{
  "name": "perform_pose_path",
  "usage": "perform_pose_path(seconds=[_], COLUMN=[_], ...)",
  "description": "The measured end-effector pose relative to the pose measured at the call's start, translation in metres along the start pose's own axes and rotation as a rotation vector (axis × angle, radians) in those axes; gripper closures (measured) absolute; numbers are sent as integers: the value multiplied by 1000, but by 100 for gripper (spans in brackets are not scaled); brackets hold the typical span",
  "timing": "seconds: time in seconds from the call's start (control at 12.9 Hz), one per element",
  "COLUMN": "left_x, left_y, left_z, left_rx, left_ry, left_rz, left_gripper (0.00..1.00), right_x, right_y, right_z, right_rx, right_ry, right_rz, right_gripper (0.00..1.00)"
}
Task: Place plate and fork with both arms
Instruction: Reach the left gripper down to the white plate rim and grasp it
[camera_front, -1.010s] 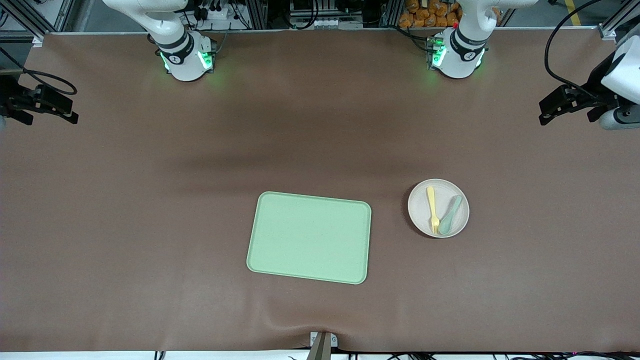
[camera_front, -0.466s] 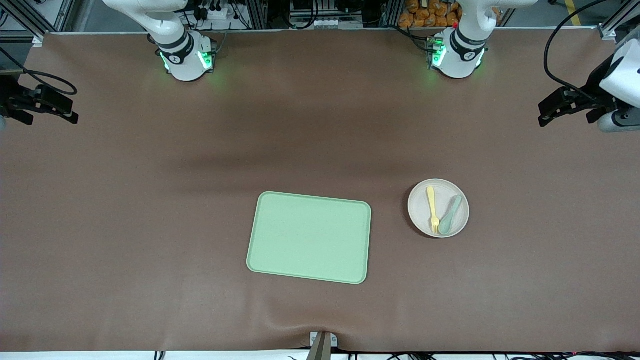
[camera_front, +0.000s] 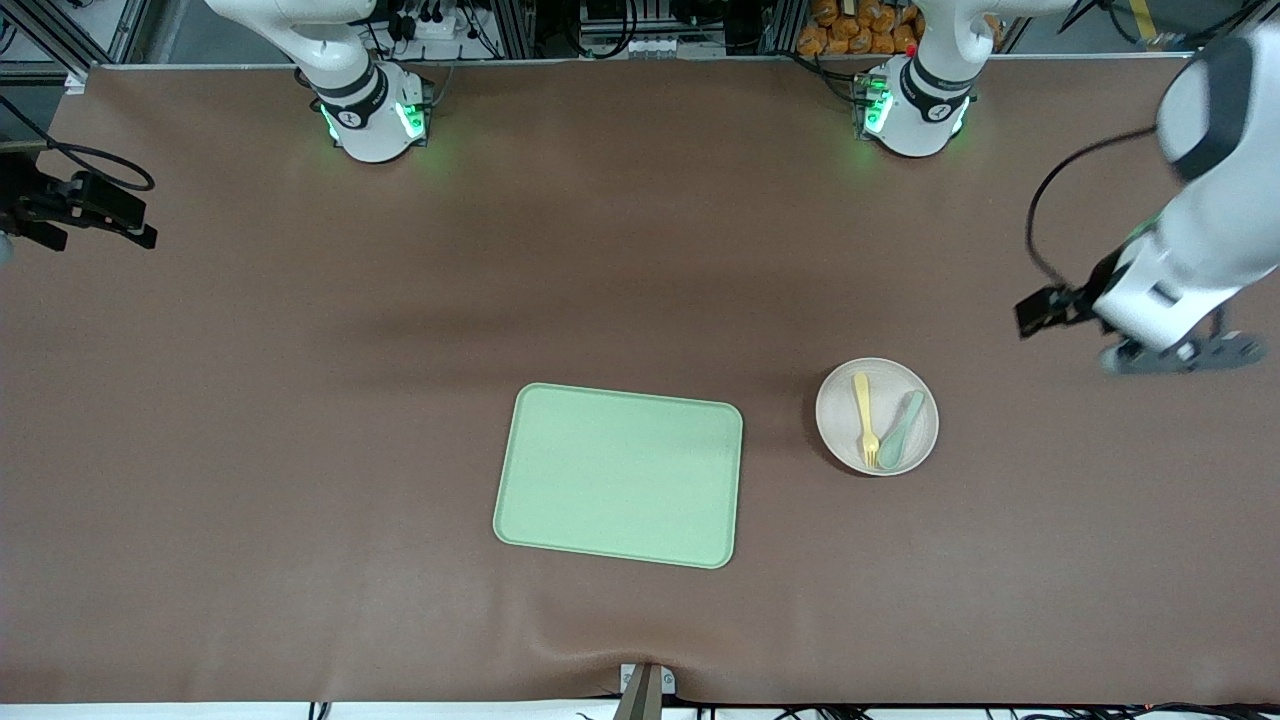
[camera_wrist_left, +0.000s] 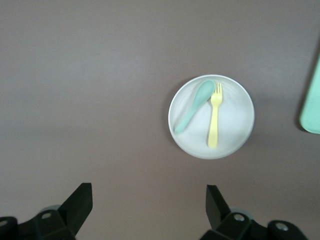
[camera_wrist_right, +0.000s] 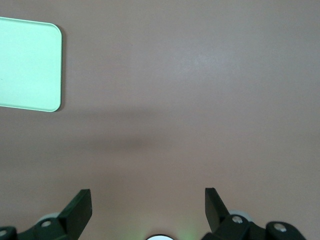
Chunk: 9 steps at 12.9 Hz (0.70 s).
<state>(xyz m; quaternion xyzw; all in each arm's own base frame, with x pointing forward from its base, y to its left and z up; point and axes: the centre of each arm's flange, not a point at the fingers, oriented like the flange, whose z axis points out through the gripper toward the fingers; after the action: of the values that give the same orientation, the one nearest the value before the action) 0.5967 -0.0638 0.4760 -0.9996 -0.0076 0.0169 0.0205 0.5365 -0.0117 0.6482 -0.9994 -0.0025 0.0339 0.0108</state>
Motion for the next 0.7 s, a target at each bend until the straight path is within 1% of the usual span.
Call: perform_pose_path(seconds=[0.16, 0.31, 0.54, 0.7], left_x=[13, 18, 30, 33], left_y=[10, 11, -5, -6], left_z=[82, 144, 206, 233], left_rx=[-6, -11, -18, -21], left_ry=[18, 25, 45, 50], left_rz=[15, 17, -5, -6], left_gripper=[0, 0, 0, 2], right_x=[0, 1, 2, 2], right_y=[0, 0, 0, 0], right_z=[0, 1, 3, 3], right_rx=[0, 0, 0, 0], right_ry=[0, -1, -4, -5], right_rz=[0, 0, 0, 0], right_gripper=[0, 0, 0, 0])
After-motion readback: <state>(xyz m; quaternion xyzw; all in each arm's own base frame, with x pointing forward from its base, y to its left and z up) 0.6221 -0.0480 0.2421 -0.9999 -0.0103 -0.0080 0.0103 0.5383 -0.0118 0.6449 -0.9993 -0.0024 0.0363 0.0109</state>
